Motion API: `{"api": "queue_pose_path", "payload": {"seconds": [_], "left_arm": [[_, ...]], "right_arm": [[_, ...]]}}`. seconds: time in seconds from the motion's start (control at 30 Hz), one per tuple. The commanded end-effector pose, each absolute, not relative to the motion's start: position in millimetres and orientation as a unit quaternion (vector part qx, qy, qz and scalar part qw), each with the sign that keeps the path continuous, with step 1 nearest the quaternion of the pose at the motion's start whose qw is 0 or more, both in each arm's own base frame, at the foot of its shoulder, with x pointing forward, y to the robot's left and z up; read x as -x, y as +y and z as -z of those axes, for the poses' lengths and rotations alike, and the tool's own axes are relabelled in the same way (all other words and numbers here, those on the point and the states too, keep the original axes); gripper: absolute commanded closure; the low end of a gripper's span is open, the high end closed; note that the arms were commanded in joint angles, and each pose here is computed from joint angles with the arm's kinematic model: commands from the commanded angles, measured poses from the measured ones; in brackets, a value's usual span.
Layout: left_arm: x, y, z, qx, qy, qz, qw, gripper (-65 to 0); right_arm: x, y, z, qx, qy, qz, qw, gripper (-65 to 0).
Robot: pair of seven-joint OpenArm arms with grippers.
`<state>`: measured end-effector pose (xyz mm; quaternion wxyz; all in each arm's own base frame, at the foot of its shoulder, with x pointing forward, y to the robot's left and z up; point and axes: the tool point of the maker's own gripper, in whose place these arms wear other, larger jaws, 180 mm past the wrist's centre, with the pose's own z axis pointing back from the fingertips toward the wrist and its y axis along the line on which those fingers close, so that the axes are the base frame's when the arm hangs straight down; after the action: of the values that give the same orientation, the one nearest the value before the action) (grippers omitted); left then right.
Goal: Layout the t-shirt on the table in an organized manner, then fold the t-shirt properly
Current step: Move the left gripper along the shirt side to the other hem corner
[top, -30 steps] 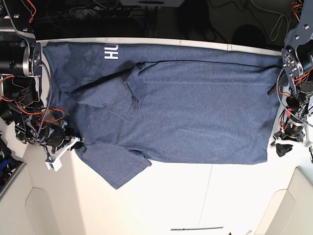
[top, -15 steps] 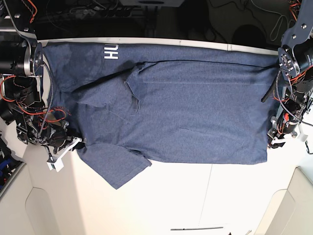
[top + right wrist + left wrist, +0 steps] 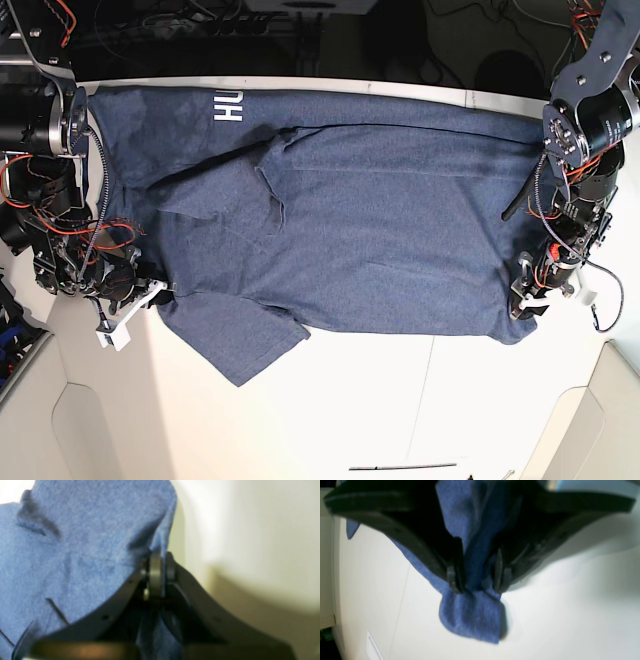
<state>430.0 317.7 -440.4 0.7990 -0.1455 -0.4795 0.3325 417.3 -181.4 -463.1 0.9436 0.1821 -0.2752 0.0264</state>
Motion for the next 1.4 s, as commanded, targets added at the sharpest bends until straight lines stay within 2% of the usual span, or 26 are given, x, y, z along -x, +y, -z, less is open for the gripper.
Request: {"api": "queue_pose_path", "payload": {"seconds": [0.0,0.07,0.1,0.43,0.57,0.63,0.67,0.7,0.9,1.1,1.37], "left_arm": [[-449.4,329.6,411.5,0.147,-0.516,-0.326,0.778,-15.2],[-452.3,332.8,406.1,0.144,-0.529,-0.328,0.77,-2.2],[-452.7,334.0,404.8,0.142,-0.533,-0.328,0.767,0.0],[-450.9,348.8,397.6,0.123,-0.547,-0.317,0.765,0.0],[-447.3,356.3,398.2,0.086,-0.545,-0.269,0.79,0.0],[-442.0,361.5,401.6,0.066,-0.539,-0.246,0.803,-15.5],[-439.1,363.9,403.6,0.061,-0.536,-0.242,0.807,-21.6],[-435.4,366.7,405.9,0.057,-0.533,-0.24,0.809,-24.6],[-414.6,372.4,423.6,0.056,-0.517,-0.258,0.814,-24.7],[-422.3,363.4,415.7,0.087,-0.531,-0.26,0.802,-24.6],[-426.2,342.5,424.3,0.096,-0.519,-0.246,0.813,-24.6]], "right_arm": [[-430.2,-185.3,449.5,-0.177,-0.288,-0.032,0.941,0.0],[-430.4,-185.3,449.4,-0.177,-0.288,-0.032,0.941,0.0],[-430.3,-185.3,449.5,-0.177,-0.288,-0.032,0.941,0.0],[-437.7,-184.9,440.4,-0.175,-0.303,-0.039,0.936,0.0],[-440.6,-184.3,436.7,-0.174,-0.308,-0.041,0.934,0.0],[-440.4,-184.0,436.9,-0.174,-0.308,-0.041,0.934,0.0],[-440.2,-184.1,437.1,-0.174,-0.308,-0.041,0.934,0.0],[-440.2,-184.0,437.1,-0.174,-0.308,-0.041,0.934,0.0],[-440.4,-183.7,436.9,-0.175,-0.308,-0.041,0.934,0.0],[-439.4,-184.0,437.8,-0.175,-0.307,-0.041,0.935,0.0],[-440.2,-182.5,436.6,-0.181,-0.31,-0.035,0.933,0.0]]}}
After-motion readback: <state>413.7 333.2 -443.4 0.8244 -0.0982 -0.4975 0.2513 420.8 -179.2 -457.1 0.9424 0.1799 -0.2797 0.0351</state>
